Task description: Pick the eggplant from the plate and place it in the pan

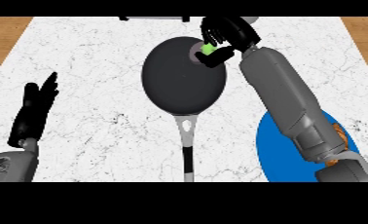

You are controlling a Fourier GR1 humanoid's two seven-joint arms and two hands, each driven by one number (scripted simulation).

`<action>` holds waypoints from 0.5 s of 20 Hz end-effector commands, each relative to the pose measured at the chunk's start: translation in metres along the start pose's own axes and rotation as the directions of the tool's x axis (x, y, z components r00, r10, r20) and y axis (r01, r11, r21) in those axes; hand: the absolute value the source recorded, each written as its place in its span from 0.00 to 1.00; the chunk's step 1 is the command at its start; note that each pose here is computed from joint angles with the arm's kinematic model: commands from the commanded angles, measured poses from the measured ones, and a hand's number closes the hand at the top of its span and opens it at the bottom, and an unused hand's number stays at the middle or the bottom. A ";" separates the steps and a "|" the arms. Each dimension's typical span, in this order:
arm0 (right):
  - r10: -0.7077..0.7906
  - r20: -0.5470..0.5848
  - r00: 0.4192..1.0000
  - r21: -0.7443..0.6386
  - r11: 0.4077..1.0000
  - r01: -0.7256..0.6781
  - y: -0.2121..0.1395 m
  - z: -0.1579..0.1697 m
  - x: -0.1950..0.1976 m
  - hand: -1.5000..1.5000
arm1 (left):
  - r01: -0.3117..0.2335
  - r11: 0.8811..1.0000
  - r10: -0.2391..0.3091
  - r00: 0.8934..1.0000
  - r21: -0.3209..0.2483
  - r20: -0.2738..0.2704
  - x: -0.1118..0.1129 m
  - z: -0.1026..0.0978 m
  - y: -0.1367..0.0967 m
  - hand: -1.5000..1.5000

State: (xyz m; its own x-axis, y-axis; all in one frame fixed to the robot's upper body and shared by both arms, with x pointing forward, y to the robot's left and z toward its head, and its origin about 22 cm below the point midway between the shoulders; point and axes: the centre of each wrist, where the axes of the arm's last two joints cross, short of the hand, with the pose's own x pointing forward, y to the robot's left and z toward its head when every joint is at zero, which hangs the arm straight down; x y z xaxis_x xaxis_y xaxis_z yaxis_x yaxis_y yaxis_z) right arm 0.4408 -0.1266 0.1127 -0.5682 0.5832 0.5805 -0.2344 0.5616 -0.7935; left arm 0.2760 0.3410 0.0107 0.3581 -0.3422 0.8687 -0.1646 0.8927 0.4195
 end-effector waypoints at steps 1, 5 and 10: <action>-0.005 -0.035 0.999 0.053 0.999 0.007 0.028 -0.010 -0.002 1.00 | -0.019 1.000 0.019 1.000 -0.007 -0.001 0.004 -0.002 -0.013 0.50; -0.011 -0.054 0.998 0.068 0.998 0.015 0.056 -0.019 0.007 1.00 | 0.003 1.000 -0.003 1.000 -0.005 0.028 0.008 0.003 -0.018 0.50; -0.044 -0.071 0.997 0.112 0.992 0.052 0.063 -0.020 0.007 1.00 | 0.001 0.999 0.001 0.999 -0.036 0.033 0.017 -0.008 -0.008 0.50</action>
State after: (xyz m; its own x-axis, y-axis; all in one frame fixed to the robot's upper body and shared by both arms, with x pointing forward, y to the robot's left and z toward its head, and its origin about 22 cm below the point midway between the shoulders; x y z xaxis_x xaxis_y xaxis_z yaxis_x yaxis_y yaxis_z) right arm 0.4374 -0.0825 0.0720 -0.5131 0.6047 0.6091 -0.3093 0.5317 -0.7884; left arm 0.2849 0.3291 0.0156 0.3342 -0.3518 0.8744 -0.1434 0.8979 0.4161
